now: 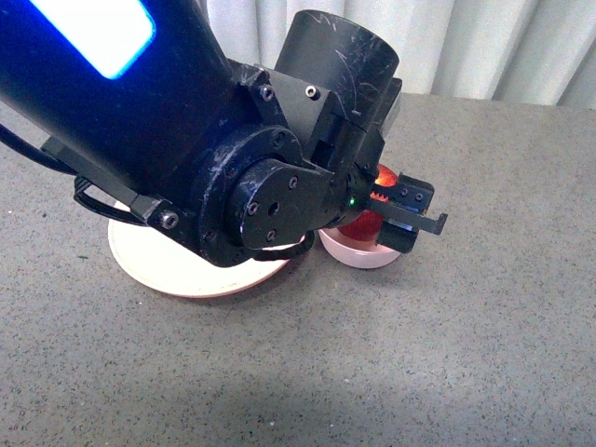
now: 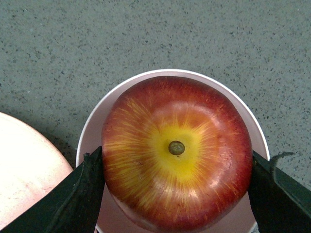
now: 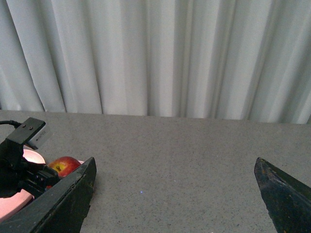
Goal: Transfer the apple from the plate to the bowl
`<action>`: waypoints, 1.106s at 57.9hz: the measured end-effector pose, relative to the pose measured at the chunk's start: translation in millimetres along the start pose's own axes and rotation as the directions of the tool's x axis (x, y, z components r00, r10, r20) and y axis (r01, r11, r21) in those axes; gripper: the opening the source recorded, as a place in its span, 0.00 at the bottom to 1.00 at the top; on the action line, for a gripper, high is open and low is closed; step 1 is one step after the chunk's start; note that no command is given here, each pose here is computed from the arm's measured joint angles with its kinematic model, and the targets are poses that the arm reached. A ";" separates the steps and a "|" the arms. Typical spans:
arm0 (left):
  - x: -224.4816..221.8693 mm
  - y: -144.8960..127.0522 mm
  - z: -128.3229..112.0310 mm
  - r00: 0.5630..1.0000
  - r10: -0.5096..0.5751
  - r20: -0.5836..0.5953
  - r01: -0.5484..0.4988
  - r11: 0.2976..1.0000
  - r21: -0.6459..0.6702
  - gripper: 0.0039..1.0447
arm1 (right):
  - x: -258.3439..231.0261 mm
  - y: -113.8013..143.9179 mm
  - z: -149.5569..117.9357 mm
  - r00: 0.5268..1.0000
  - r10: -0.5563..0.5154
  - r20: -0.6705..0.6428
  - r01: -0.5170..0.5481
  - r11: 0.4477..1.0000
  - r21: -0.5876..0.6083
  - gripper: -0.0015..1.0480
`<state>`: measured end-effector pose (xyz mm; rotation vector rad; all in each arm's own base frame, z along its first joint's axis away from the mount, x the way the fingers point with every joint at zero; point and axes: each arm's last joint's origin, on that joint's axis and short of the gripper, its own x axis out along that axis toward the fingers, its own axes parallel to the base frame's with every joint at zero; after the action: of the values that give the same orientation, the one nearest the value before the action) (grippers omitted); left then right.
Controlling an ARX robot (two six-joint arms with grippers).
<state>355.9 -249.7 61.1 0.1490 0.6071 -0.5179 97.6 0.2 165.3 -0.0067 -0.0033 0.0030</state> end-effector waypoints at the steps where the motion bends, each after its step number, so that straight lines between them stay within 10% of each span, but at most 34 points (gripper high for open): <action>1: 0.9 -0.1 -1.0 1.000 0.001 -0.003 -0.001 1.000 0.001 0.71 | 0.0 0.0 0.0 1.000 0.000 0.000 0.000 1.000 0.000 0.91; 10: 3.5 0.3 -3.5 1.000 0.015 -0.010 -0.015 1.000 -0.002 0.72 | 0.0 0.0 0.0 1.000 0.000 0.000 0.000 1.000 0.000 0.91; 17: -1.2 0.2 3.1 0.998 0.014 0.054 -0.013 1.000 -0.018 0.96 | 0.0 0.0 0.0 1.000 0.000 0.000 0.000 1.000 0.000 0.91; 40: -66.7 15.1 22.5 0.978 0.065 0.198 -0.038 0.990 -0.139 0.94 | 0.0 0.0 0.0 1.000 0.000 0.000 0.000 1.000 0.000 0.91; 64: -175.9 63.6 -29.7 0.931 0.310 0.192 -0.226 0.903 -0.365 0.94 | 0.0 0.0 0.0 1.000 0.000 0.000 0.000 1.000 0.000 0.91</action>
<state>250.1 -112.6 137.8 -0.1557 0.4135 -0.1515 97.6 0.2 165.3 -0.0063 -0.0033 0.0034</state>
